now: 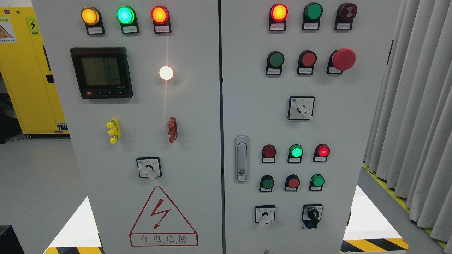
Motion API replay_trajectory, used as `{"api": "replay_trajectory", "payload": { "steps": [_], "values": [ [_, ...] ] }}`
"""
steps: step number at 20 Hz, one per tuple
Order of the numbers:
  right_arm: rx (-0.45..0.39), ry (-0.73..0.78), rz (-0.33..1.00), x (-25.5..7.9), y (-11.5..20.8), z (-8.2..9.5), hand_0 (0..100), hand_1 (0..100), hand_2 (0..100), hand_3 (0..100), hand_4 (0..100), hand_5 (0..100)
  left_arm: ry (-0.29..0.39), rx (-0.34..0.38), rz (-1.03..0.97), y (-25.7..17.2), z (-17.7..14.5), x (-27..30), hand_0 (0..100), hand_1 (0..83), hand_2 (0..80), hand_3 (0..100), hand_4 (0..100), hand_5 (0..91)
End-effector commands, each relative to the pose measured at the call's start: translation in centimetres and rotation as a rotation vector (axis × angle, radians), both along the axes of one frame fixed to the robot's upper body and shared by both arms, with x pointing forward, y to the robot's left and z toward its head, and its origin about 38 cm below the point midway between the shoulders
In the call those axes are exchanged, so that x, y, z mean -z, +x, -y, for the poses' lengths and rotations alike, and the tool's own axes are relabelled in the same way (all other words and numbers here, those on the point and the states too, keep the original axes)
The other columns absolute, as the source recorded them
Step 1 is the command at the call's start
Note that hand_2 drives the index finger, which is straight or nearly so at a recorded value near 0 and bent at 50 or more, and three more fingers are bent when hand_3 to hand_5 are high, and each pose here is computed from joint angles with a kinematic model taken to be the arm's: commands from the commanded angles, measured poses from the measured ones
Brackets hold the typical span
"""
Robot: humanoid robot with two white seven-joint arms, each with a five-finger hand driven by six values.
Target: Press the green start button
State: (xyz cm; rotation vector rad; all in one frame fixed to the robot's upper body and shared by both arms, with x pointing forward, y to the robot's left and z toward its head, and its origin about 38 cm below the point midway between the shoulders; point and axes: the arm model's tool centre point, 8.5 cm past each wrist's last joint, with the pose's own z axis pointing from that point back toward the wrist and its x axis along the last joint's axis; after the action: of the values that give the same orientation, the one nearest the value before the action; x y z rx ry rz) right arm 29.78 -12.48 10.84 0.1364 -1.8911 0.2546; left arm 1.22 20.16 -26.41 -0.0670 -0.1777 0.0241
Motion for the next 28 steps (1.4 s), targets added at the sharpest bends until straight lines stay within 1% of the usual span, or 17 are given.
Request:
{"api": "replay_trajectory", "payload": {
  "steps": [1, 11, 13, 14, 15, 16, 17, 18, 19, 22, 24, 28],
  "values": [
    [-0.004, -0.001, 0.002, 0.0, -0.1, 0.0, 37, 57, 0, 13, 20, 14, -0.001, 0.000, -0.001, 0.0, 0.0, 0.0, 12, 55.6, 0.0, 0, 0, 0.0],
    [0.002, -0.009, 0.013, -0.1, -0.1, 0.0, 37, 57, 0, 14, 21, 14, -0.001, 0.000, 0.001, 0.0, 0.0, 0.0, 12, 55.6, 0.0, 0, 0, 0.0],
    [0.045, -0.022, 0.025, -0.3, 0.1, 0.8, 34, 60, 0, 18, 26, 15, -0.001, 0.000, -0.001, 0.0, 0.0, 0.0, 12, 55.6, 0.0, 0, 0, 0.0],
    [0.069, -0.066, 0.042, -0.4, 0.2, 1.1, 33, 61, 0, 19, 27, 16, -0.001, 0.000, -0.001, 0.0, 0.0, 0.0, 12, 55.6, 0.0, 0, 0, 0.0],
    [0.111, -0.153, 0.070, -0.6, 0.4, 1.8, 31, 70, 0, 43, 55, 39, -0.001, 0.000, -0.001, 0.0, 0.0, 0.0, 12, 55.6, 0.0, 0, 0, 0.0],
    [0.163, -0.249, 0.099, -0.7, 0.7, 2.6, 33, 72, 0, 53, 63, 51, -0.001, 0.000, -0.001, 0.0, 0.0, 0.0, 12, 55.6, 0.0, 0, 0, 0.0],
    [0.208, -0.347, 0.137, -0.9, 0.9, 3.3, 33, 73, 0, 56, 67, 59, -0.001, 0.000, -0.002, -0.1, 0.0, 0.0, 12, 55.6, 0.0, 0, 0, 0.0],
    [0.234, -0.422, 0.173, -1.1, 1.0, 3.7, 40, 78, 0, 68, 77, 74, -0.001, 0.000, -0.001, 0.0, 0.0, 0.0, 12, 55.6, 0.0, 0, 0, 0.0],
    [0.246, -0.490, 0.206, -1.4, 1.0, 3.8, 45, 83, 0, 79, 86, 82, -0.001, 0.000, 0.001, 0.0, 0.0, 0.0, 12, 55.6, 0.0, 0, 0, 0.0],
    [0.302, -0.693, 0.293, -2.6, 1.6, 4.9, 49, 88, 0, 84, 92, 88, -0.001, 0.000, -0.001, 0.0, 0.0, 0.0, 12, 55.6, 0.0, 0, 0, 0.0],
    [0.344, -0.823, 0.352, -3.8, 2.5, 5.3, 50, 90, 0, 85, 93, 90, -0.001, 0.000, 0.001, 0.0, 0.0, 0.0, 12, 55.6, 0.0, 0, 0, 0.0],
    [0.386, -0.927, 0.431, -6.0, 4.6, 5.0, 49, 93, 0, 87, 95, 96, -0.001, 0.000, -0.001, 0.0, 0.0, 0.0, 12, 55.6, 0.0, 0, 0, 0.0]
  ]
}}
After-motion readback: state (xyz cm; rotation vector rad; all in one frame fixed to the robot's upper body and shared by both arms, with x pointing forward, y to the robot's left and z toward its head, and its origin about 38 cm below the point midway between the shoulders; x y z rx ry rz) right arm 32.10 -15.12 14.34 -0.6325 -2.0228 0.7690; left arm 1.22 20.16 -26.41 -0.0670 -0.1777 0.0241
